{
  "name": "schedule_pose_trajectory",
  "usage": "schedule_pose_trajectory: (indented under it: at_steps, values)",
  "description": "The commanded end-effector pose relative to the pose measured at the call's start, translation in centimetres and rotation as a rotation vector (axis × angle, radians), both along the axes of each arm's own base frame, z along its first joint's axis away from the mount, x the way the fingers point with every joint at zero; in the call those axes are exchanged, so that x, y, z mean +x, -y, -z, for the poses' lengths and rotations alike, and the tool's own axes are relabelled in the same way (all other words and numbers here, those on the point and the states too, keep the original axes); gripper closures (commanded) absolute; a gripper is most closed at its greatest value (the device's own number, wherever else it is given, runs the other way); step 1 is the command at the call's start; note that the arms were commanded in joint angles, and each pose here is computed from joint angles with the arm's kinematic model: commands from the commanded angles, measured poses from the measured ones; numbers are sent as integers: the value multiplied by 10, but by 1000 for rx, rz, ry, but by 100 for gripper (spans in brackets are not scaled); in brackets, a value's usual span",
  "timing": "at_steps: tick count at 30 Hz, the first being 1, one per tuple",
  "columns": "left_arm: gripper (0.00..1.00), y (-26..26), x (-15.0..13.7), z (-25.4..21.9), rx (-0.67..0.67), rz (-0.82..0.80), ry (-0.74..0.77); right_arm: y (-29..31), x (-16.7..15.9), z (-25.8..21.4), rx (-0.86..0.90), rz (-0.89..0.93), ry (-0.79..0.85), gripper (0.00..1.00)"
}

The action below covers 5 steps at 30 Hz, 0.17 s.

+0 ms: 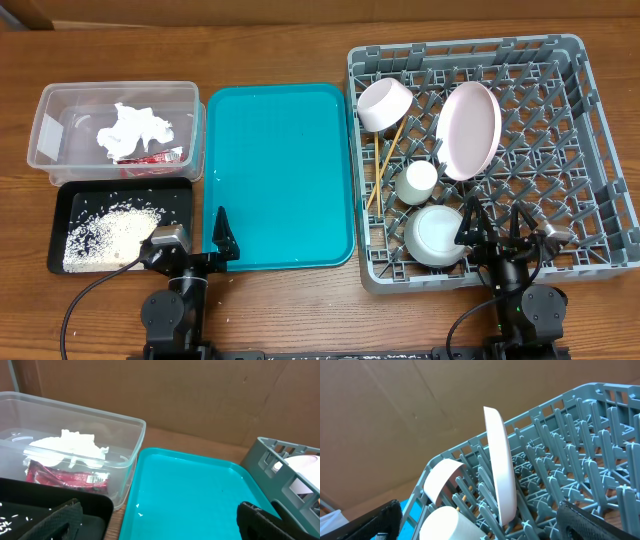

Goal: Sort waste into correct bins and load items into the dishwasher

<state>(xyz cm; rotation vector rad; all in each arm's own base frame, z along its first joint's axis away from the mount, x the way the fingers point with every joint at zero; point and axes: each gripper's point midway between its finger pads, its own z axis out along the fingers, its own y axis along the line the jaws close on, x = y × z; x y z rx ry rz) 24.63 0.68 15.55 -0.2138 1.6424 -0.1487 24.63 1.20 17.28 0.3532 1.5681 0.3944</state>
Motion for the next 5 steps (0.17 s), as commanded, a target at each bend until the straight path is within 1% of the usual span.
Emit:
schedule_pose_trajectory:
  at_steps: [1, 5]
  values:
    - [0, -1, 0, -1, 23, -5, 8, -1, 0, 1, -7, -4, 6, 0]
    - [0, -1, 0, -1, 23, -5, 8, -1, 0, 1, -7, -4, 6, 0]
